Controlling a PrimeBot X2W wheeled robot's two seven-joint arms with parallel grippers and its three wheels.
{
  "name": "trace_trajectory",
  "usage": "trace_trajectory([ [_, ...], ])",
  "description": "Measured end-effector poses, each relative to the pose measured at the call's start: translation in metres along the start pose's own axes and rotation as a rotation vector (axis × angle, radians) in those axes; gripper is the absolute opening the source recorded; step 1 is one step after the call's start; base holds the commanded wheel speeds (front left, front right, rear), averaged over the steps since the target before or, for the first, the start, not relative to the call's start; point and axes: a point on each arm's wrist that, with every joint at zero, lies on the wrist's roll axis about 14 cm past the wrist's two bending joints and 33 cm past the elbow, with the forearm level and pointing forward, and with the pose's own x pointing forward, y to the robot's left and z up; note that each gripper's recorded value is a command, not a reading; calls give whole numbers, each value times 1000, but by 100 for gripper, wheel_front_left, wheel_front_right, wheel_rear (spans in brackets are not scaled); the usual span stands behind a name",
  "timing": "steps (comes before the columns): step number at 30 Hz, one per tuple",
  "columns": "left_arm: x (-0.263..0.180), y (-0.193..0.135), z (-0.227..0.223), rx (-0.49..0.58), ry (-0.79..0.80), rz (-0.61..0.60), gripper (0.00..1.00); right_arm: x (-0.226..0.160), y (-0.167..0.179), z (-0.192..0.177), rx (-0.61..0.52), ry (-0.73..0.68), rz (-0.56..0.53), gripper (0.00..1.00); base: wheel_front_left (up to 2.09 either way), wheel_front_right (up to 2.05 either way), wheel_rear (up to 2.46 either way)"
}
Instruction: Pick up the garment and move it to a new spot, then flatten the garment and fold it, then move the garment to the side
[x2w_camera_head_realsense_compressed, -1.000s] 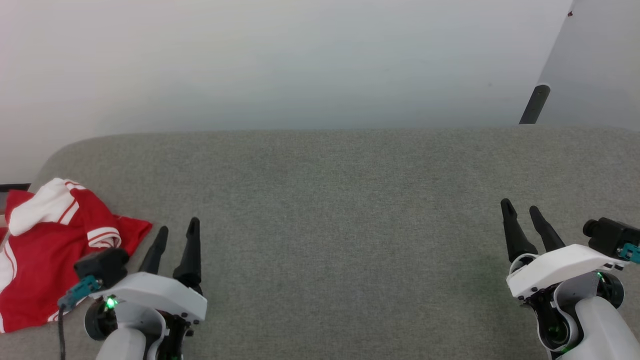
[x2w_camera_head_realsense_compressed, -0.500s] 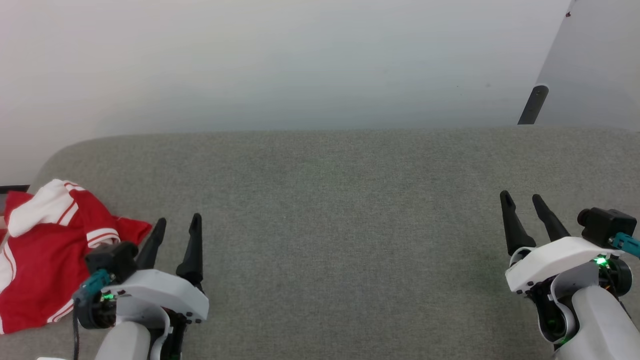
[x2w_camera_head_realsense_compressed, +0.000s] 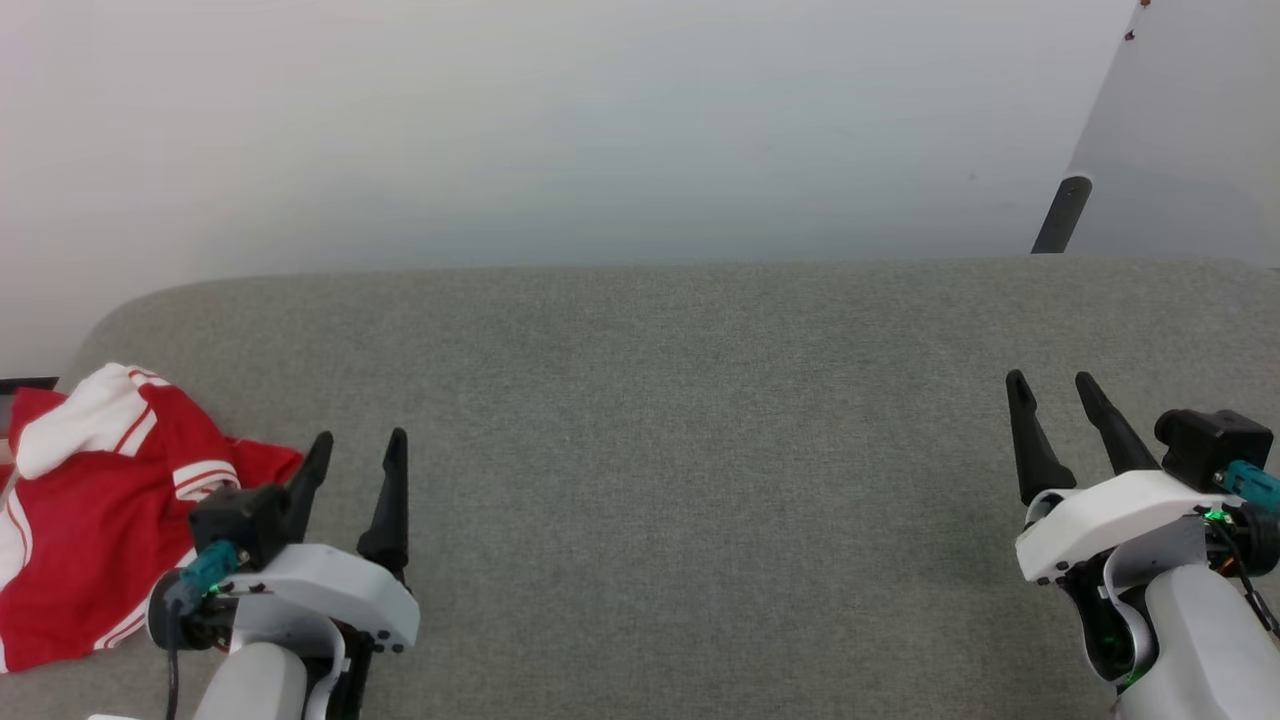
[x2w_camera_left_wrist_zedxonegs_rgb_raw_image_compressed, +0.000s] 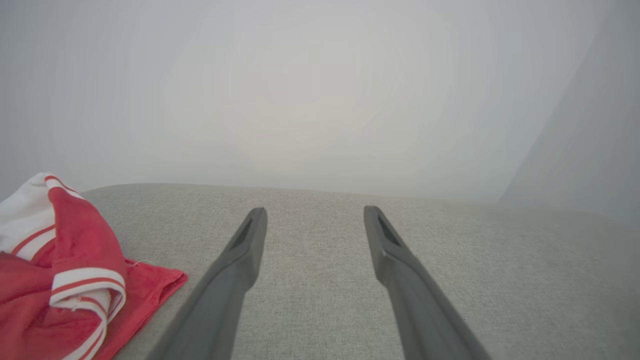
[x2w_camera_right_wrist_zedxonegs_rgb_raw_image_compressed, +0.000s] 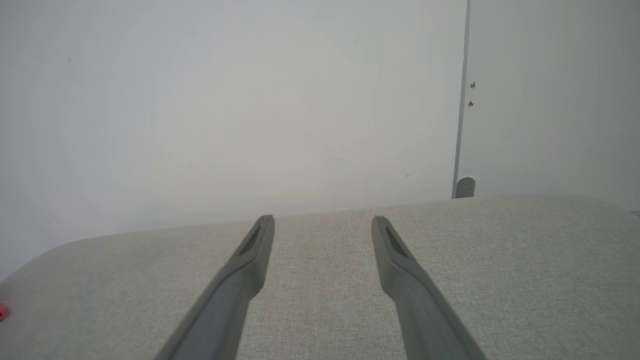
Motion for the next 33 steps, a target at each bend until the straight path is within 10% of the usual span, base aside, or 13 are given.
trace_trajectory([
  [33, 1, -1, -8, 179, 1, -41, 100, -16, -11, -4, -145, -19, -17, 100, 0, 0, 0],
])
